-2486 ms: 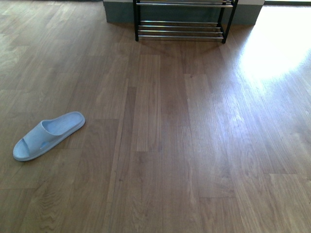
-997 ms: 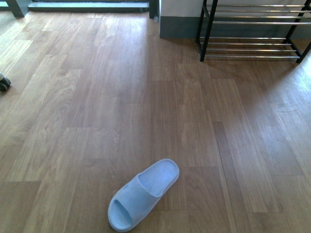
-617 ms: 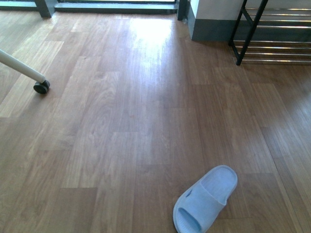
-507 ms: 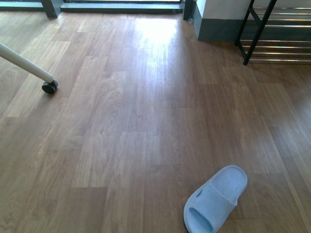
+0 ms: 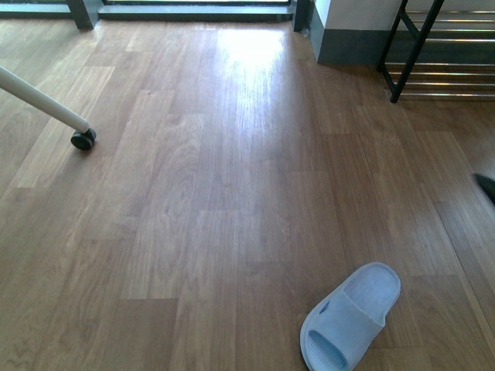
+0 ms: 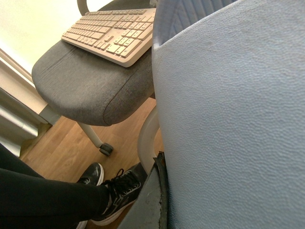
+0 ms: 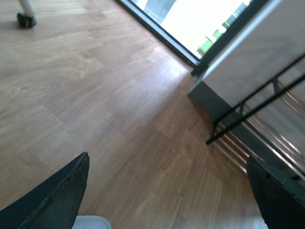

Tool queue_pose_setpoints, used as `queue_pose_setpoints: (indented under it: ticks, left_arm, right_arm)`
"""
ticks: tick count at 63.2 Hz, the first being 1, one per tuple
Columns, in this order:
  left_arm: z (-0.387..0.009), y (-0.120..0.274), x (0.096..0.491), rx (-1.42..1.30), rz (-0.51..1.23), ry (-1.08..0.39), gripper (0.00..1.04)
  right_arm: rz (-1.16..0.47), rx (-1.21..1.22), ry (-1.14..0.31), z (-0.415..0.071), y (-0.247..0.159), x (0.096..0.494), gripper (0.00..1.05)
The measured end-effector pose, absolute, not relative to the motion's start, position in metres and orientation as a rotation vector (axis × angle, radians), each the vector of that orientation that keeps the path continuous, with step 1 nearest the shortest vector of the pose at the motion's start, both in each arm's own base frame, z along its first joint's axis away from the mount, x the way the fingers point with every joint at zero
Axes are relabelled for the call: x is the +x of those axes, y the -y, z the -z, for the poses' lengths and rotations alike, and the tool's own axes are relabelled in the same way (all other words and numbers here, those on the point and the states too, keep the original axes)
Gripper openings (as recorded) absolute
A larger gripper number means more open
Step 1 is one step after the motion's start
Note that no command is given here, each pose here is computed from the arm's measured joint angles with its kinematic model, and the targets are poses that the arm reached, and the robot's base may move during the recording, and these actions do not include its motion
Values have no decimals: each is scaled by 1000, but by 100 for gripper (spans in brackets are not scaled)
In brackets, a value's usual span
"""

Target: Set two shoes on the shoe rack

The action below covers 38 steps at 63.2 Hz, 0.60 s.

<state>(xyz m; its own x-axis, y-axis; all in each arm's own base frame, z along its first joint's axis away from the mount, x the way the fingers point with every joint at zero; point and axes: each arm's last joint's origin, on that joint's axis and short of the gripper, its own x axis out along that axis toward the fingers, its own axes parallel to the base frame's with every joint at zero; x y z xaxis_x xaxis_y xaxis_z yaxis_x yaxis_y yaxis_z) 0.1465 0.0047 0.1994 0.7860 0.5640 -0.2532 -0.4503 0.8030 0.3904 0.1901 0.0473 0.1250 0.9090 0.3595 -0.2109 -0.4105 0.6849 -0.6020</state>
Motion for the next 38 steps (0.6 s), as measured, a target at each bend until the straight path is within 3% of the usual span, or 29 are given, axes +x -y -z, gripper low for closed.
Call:
queue_pose_setpoints:
  ticks: [8, 18, 38]
  left_arm:
    - [-199, -5, 147, 320, -557, -372, 2]
    - [-199, -5, 147, 320, -557, -372, 2]
    - [-199, -5, 147, 320, -557, -372, 2]
  right_arm:
    - [-664, -848, -125, -68, -62, 215, 95]
    - [-1027, -871, -400, 3, -54, 207, 95]
    - [-1158, -913, -418, 34, -62, 217, 95]
